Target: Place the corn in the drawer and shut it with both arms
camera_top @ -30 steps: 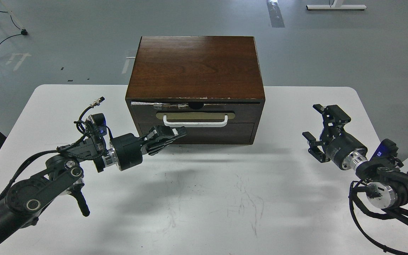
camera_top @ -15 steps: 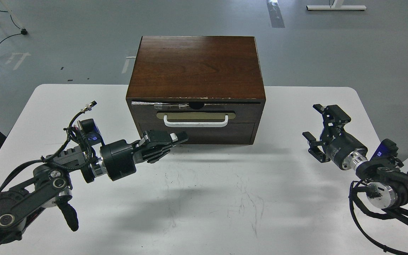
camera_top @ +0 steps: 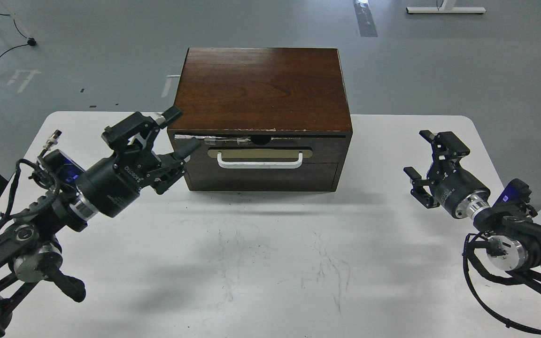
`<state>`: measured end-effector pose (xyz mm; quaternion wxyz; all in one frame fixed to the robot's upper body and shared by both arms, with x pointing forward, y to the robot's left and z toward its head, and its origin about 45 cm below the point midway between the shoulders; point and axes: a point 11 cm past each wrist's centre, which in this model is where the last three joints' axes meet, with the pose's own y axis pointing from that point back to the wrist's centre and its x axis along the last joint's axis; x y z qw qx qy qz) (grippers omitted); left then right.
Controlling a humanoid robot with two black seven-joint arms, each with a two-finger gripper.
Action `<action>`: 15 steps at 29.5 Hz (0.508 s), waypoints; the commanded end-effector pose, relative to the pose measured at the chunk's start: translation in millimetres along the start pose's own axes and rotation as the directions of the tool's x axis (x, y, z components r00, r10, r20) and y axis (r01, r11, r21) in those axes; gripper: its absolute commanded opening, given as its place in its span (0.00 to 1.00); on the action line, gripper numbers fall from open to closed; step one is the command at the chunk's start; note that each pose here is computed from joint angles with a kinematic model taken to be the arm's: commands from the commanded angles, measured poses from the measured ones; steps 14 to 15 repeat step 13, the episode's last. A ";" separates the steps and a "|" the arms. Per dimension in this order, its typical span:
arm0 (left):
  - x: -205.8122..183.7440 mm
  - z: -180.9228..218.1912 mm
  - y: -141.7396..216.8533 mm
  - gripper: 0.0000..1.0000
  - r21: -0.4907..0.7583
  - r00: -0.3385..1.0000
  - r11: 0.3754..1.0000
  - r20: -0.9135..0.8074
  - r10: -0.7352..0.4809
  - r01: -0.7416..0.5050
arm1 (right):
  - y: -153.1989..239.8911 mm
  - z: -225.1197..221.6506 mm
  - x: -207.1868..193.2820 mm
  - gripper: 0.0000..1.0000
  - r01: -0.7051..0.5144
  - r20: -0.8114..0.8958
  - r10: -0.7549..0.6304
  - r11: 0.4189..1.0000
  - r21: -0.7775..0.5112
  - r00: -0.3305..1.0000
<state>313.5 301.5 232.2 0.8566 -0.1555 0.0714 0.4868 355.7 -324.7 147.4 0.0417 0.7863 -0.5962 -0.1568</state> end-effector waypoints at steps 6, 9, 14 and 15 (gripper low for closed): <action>31.3 -20.1 32.1 0.98 -0.003 0.979 0.987 -0.131 0.159 -0.160 | -3.9 4.5 -9.4 1.00 0.016 0.018 -0.016 1.000 -0.001 1.000; 32.6 -24.7 34.0 0.99 0.001 0.976 0.986 -0.141 0.168 -0.170 | -5.7 5.5 -13.3 1.00 0.022 0.025 -0.022 1.000 0.000 0.999; 33.2 -27.9 37.8 0.98 0.012 0.974 0.986 -0.150 0.168 -0.169 | -6.4 6.2 -16.4 1.00 0.030 0.030 -0.030 1.000 0.000 0.999; 33.2 -27.9 37.8 0.98 0.012 0.974 0.986 -0.150 0.168 -0.169 | -6.4 6.2 -16.4 1.00 0.030 0.030 -0.030 1.000 0.000 0.999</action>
